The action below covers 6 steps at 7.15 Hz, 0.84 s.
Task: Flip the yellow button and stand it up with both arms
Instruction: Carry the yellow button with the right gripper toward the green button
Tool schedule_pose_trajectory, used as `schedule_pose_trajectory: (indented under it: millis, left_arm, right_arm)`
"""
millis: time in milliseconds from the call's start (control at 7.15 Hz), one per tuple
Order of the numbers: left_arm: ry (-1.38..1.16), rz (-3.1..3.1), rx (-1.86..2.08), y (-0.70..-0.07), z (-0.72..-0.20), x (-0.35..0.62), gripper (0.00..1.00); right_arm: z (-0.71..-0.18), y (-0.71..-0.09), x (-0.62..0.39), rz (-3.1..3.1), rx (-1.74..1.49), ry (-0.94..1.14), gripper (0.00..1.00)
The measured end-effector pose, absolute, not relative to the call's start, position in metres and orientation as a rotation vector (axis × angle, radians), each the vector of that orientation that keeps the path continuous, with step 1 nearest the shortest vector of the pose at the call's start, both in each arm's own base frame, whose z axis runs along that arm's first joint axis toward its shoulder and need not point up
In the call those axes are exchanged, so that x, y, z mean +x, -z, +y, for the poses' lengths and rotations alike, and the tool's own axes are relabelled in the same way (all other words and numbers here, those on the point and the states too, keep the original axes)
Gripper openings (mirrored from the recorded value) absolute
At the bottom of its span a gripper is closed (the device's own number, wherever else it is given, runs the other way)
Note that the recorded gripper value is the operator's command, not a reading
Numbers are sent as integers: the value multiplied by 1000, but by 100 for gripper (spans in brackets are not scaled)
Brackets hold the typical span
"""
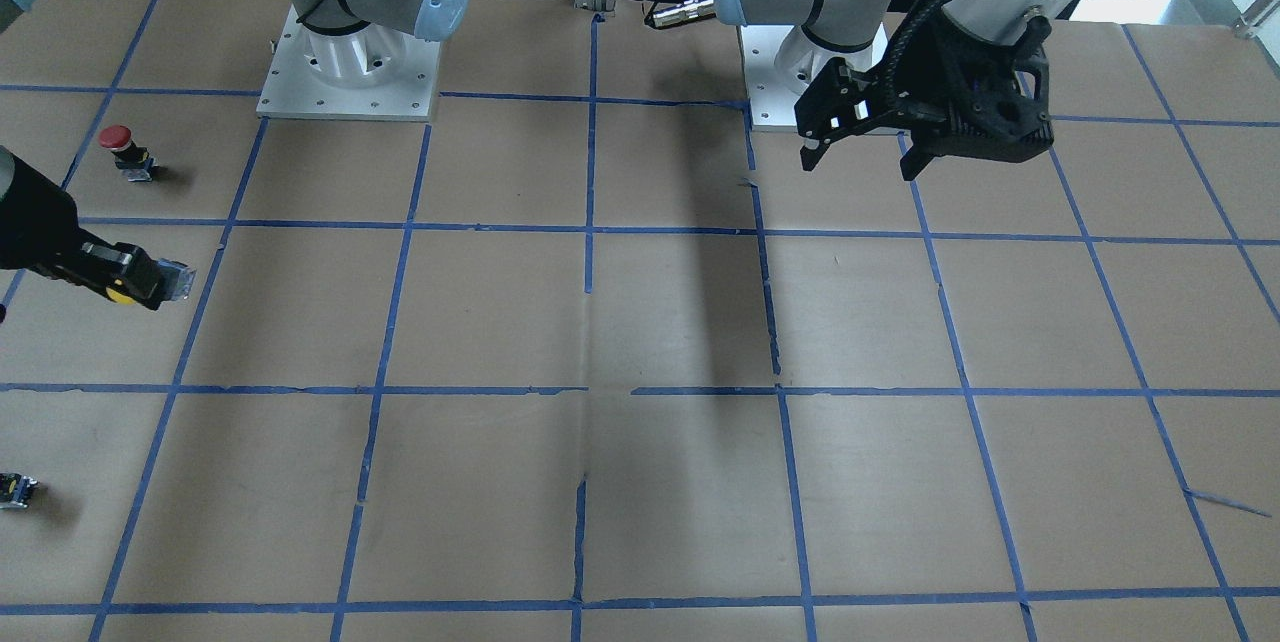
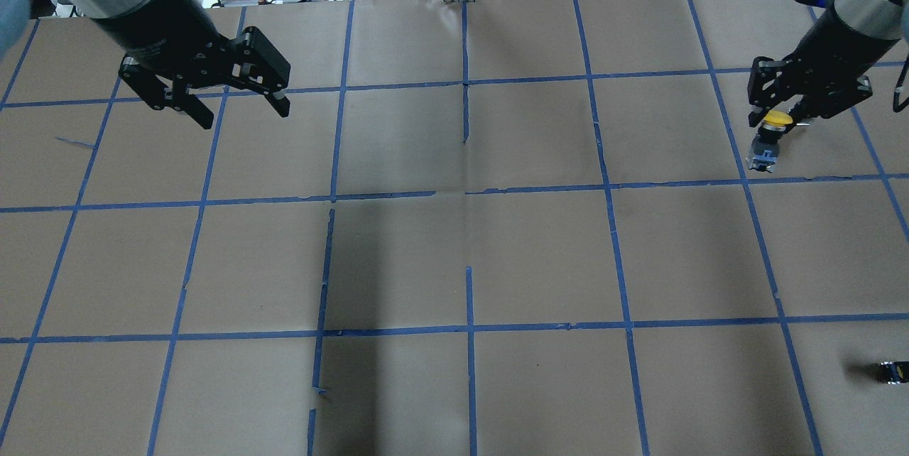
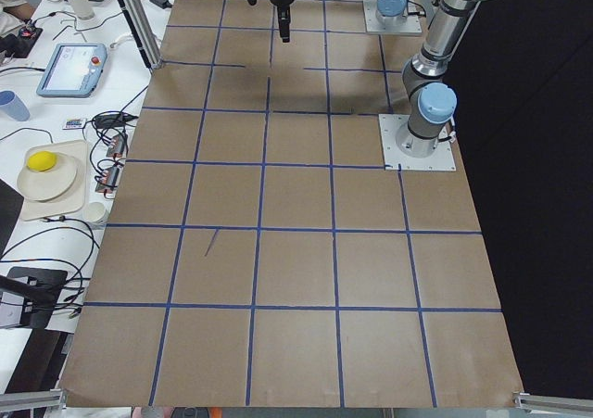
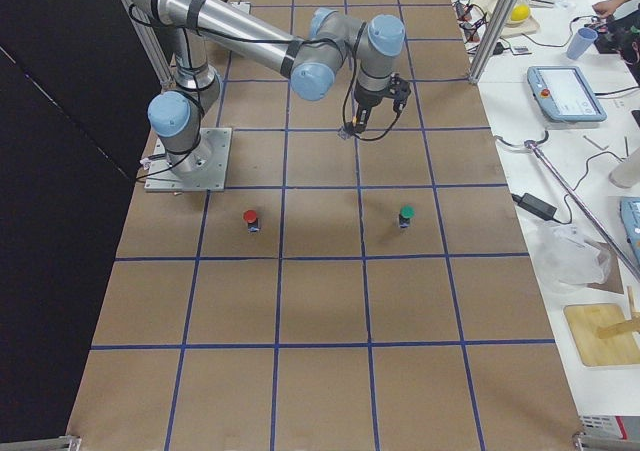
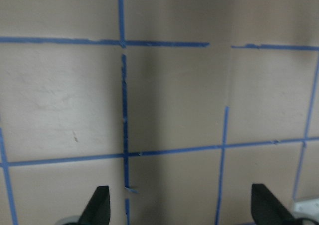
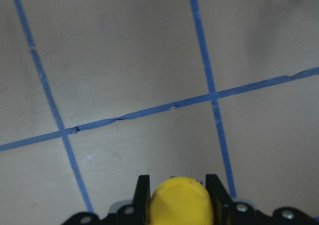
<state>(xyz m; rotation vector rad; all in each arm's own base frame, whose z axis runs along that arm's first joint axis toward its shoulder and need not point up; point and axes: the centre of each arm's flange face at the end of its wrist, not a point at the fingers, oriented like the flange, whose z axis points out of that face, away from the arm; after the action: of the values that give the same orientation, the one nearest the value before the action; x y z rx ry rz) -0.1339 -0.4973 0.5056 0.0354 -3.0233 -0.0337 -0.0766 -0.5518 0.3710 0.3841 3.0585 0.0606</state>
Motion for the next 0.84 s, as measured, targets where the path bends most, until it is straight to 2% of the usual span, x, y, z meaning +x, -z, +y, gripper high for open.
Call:
schedule_pose_trajectory:
  millis: [420, 839]
  left_arm:
    - [-13, -3053, 60, -501, -494, -159, 100]
    - [4, -3054, 71, -496, -488, -183, 100]
  right_arm:
    - [-549, -345, -119, 3159, 530, 37, 10]
    - [-538, -312, -153, 3113, 1064, 21, 10]
